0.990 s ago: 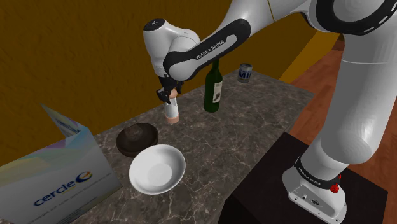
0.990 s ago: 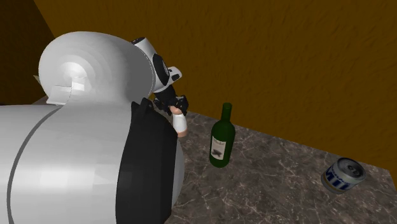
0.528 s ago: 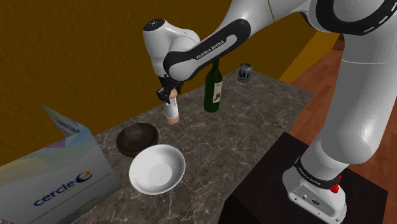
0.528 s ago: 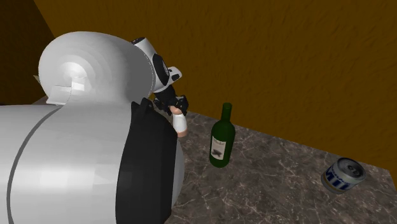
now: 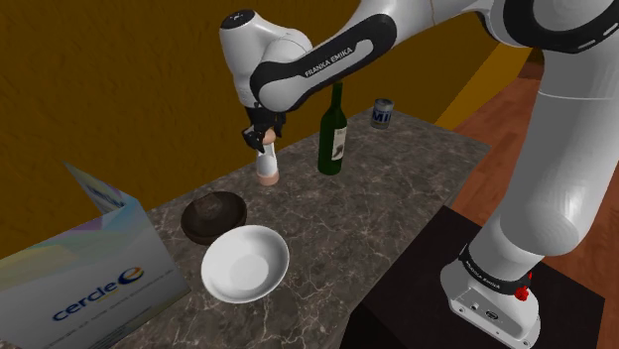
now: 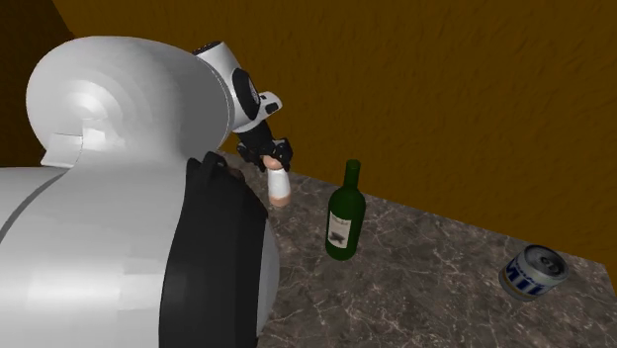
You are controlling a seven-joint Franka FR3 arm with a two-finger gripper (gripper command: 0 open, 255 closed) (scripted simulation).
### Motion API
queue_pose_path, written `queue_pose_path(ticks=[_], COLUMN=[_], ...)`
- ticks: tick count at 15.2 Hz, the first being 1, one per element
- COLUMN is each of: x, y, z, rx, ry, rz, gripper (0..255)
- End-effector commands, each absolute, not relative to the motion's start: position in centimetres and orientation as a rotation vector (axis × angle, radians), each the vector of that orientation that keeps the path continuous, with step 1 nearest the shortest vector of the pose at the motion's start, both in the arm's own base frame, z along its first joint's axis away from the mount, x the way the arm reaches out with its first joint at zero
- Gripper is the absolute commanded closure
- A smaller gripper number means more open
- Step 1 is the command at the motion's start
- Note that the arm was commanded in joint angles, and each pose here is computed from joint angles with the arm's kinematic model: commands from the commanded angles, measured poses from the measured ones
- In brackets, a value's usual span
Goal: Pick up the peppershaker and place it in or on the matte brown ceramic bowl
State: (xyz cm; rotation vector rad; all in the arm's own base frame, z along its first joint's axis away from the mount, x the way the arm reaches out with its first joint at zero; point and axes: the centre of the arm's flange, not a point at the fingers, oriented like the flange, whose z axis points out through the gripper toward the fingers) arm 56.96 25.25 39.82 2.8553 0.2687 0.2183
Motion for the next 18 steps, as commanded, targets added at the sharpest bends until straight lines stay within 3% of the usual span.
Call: queue_pose_path(ticks=[1,18], x=[56.9,56.4], y=[25.2,27.7], z=[40.9,49.5], rx=[2.855,2.855], ry=[0.269,0.269], rz=[0.218,0.218], gripper=[255,255])
